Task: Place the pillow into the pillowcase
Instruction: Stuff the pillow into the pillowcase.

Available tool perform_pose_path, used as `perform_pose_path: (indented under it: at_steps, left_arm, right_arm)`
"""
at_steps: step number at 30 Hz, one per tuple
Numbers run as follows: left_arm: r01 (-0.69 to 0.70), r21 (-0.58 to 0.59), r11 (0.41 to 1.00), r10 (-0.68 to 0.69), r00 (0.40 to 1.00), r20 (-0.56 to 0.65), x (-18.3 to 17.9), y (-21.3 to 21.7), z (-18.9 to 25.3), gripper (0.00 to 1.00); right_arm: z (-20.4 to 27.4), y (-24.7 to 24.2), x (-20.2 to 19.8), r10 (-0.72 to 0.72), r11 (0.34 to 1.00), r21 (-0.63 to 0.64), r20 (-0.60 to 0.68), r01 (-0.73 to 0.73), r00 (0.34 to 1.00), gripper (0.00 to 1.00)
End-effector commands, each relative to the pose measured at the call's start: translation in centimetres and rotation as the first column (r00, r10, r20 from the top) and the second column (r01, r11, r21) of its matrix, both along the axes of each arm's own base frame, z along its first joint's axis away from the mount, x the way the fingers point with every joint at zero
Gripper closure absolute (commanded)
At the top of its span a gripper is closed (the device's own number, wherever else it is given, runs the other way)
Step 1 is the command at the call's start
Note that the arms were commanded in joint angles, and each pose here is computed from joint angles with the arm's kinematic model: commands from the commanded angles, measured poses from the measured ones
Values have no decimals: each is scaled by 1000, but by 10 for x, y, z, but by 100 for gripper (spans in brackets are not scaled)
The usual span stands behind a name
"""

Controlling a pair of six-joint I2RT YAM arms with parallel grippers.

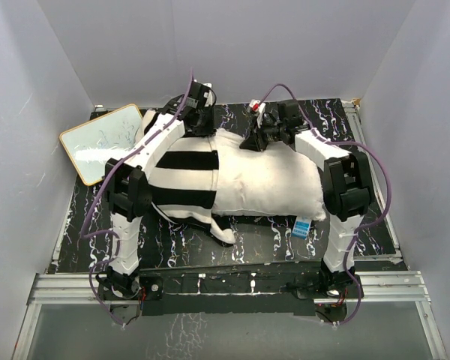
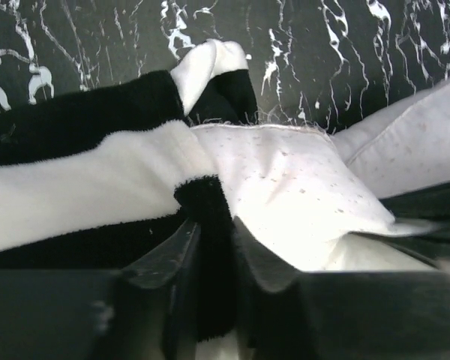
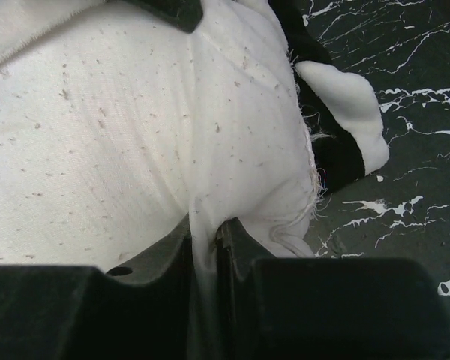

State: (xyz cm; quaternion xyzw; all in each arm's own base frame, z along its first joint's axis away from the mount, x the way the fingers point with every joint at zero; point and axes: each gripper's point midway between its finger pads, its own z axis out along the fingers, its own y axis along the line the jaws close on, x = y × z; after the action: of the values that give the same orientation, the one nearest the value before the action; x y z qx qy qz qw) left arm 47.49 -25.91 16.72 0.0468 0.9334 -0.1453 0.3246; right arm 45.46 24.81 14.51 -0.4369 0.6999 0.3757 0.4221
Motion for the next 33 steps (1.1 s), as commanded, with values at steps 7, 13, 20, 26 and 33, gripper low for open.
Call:
perform_pose_path:
  at_steps: [7, 13, 20, 26, 33]
  left_arm:
    - [314, -323, 893, -200, 919, 340, -8, -81, 176, 100]
    - [555, -375, 742, -276, 763, 584, -76, -122, 262, 100]
    - [564, -455, 689, -329, 803, 497, -136, -117, 171, 100]
    - [418, -471, 777, -282, 900, 333, -157, -86, 65, 90]
    - [393, -390, 833, -255, 898, 359, -157, -65, 70, 93]
  right_arm:
    - [150, -2, 12, -80, 992, 115, 285, 49, 955, 92]
    - [256, -15, -30, -53, 981, 191, 452, -38, 891, 92]
    - [150, -11, -90, 93, 983, 118, 356, -144, 930, 92]
    - [-2, -29, -132, 154, 987, -66, 172, -145, 973, 92]
    - [-6, -36, -169, 309, 948, -123, 149, -293, 939, 79]
